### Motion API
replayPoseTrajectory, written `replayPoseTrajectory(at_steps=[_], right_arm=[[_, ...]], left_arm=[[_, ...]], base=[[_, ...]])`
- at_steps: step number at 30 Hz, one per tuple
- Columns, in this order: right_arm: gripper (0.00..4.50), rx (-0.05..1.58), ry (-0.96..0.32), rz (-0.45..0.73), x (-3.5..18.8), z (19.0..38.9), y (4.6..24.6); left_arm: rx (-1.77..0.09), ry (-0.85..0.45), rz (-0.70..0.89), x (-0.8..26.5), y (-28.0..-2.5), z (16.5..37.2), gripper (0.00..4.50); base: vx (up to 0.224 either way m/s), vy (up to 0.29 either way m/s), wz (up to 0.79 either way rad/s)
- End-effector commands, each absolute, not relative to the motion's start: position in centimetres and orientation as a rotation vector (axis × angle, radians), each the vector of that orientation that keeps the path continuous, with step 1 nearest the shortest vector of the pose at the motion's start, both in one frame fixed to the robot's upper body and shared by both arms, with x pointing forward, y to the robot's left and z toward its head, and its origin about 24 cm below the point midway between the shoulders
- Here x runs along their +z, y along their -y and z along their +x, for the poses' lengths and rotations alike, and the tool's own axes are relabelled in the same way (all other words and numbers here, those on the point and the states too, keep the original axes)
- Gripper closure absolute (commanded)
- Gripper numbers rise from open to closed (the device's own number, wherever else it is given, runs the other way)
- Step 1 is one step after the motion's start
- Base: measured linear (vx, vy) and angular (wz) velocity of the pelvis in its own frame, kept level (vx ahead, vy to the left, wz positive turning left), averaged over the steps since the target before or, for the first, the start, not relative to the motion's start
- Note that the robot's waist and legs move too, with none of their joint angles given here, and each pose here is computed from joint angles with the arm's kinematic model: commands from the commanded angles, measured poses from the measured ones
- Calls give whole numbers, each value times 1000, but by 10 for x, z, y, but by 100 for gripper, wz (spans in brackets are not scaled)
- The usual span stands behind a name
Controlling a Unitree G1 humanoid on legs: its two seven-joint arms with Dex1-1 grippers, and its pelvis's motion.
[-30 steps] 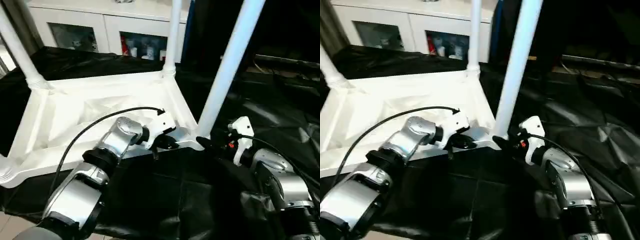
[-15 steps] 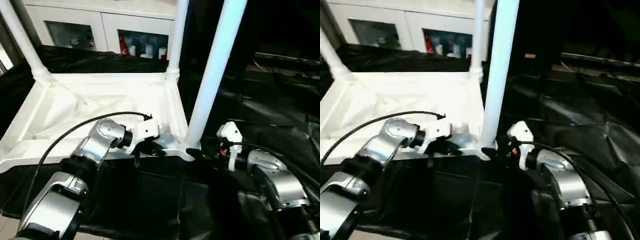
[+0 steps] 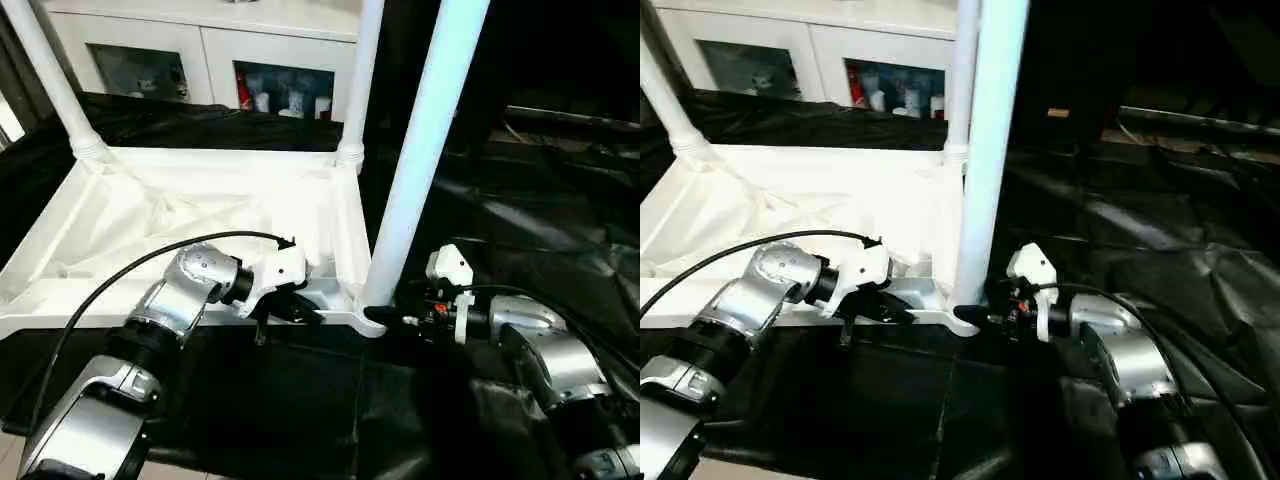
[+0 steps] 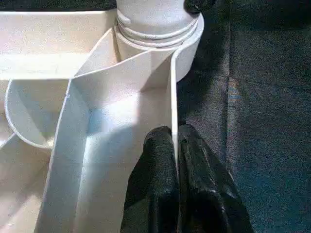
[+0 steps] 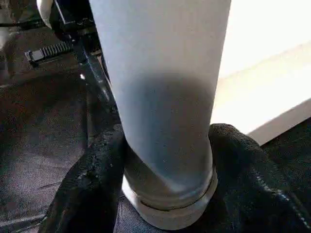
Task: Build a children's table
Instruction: Rotate leg to tighten
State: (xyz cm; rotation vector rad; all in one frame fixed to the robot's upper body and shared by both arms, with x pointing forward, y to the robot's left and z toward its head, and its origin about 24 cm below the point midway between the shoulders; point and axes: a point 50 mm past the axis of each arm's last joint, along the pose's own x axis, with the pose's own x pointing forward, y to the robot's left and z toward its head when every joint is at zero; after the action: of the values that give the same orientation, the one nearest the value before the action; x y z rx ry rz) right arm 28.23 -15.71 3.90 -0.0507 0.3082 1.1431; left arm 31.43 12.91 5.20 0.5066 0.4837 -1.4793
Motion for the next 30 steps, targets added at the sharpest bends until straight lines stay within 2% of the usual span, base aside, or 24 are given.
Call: replayPoseTrajectory(at_steps=[1,7,11,12,15,17,20,23,26,27,30], right_arm=[[215,1163,-333,-53,35,280,152],[222,1167,-318,-32,36,273,152],[233,1110,-309,-18,33,272,150],[235,1004,-309,-13,27,274,149],[238,882,-332,-11,17,275,146],[239,721,-360,28,7,276,138],[240,592,-378,60,2,278,134],[241,372,-406,89,-5,286,126],[241,312,-408,113,-5,290,118],[185,327,-401,114,-4,290,115],[165,370,-375,103,4,292,109]], left_arm=[[-1519,-520,478,41,-125,306,450],[-1496,-505,469,42,-124,307,450],[-1402,-483,477,43,-121,315,450],[-1313,-466,459,44,-118,322,450],[-1238,-457,447,44,-114,327,450],[-1152,-459,436,42,-105,333,450],[-1106,-461,426,41,-97,335,450],[-1045,-448,408,39,-75,338,450],[-1054,-432,389,40,-58,336,450],[-1065,-426,384,40,-54,335,450],[-1118,-417,390,41,-51,332,450]], base=[[0,0,0],[0,0,0],[0,0,0],[0,0,0],[0,0,0],[0,0,0],[0,0,0],[0,0,0],[0,0,0],[0,0,0],[0,0,0]])
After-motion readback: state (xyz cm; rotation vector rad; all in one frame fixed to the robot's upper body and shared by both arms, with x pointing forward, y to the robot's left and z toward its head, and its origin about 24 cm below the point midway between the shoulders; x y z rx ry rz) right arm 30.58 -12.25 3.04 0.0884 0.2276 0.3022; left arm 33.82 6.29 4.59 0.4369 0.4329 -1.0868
